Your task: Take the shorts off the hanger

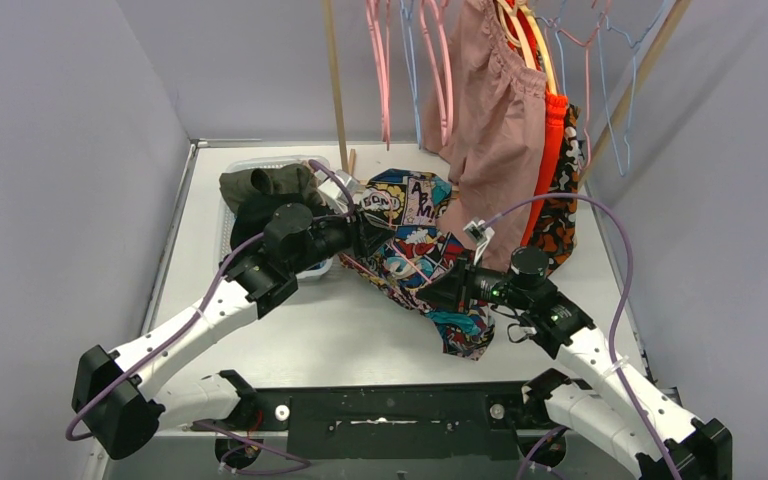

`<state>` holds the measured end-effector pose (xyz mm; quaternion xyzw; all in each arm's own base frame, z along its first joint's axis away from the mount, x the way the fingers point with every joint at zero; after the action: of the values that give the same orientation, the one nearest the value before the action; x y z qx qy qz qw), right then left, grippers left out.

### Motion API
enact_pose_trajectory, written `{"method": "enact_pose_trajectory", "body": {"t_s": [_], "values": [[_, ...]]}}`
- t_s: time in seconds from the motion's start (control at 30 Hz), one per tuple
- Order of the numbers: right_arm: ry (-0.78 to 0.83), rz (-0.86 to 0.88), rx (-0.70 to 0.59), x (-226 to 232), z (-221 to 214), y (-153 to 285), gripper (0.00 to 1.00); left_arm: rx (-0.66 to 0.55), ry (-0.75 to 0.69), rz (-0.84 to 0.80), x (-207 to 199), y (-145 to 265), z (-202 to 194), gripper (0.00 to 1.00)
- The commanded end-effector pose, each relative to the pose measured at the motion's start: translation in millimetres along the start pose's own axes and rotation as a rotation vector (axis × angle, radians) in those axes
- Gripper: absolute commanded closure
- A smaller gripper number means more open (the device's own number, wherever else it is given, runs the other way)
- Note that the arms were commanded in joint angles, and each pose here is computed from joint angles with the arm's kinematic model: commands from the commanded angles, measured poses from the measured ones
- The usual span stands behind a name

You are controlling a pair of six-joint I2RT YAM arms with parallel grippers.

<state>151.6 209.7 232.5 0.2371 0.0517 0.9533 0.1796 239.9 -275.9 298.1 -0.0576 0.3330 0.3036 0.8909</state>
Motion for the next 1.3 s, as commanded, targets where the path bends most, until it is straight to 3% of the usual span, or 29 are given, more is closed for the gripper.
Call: {"method": "enact_pose_trajectory", "body": {"t_s": [0.0,0.3,0.5,0.57,0.63,0.73,0.77,0.87,1.03,1.13,1.27], "values": [[0.107,0.074,-0.102,21,37,2,1.00,-0.052,-0.054,-0.077,-20,-2,23,0.81],[0.110,0.087,-0.100,24,38,3,1.00,-0.043,-0.067,-0.038,-13,-7,23,0.74],[0.111,0.067,-0.093,24,37,6,0.99,-0.082,-0.060,-0.023,-16,-9,35,0.92],[0.112,0.054,-0.083,23,38,6,0.90,-0.094,-0.057,-0.022,-17,-9,38,1.00],[0.109,0.034,-0.077,21,38,7,0.82,-0.097,-0.053,-0.019,-17,-9,39,1.00],[0.108,0.031,-0.077,22,38,8,0.93,-0.091,-0.052,-0.036,-20,-10,39,1.00],[0.110,0.032,-0.077,22,38,8,0.96,-0.087,-0.051,-0.042,-21,-10,39,0.98],[0.109,0.033,-0.074,22,38,8,1.00,-0.090,-0.043,-0.064,-25,-11,40,0.72],[0.111,0.027,-0.087,21,39,7,1.00,-0.107,-0.047,-0.073,-27,-12,44,0.63],[0.113,0.025,-0.089,20,40,7,1.00,-0.103,-0.055,-0.063,-25,-14,43,0.66],[0.120,0.025,-0.091,21,44,7,0.99,-0.053,-0.062,-0.038,-18,-17,34,0.88]]}}
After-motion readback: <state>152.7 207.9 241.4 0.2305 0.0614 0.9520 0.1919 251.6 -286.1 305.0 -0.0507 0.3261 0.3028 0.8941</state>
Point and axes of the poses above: each gripper's point midway between its finger pads, its own y axis back along the fingers, its own x axis along the line the jaws close on, z = x × y, the point moved 4 cm from there along y, back along the fingers, and after that the axes turned 15 degrees about y, right-handed, at the moved point
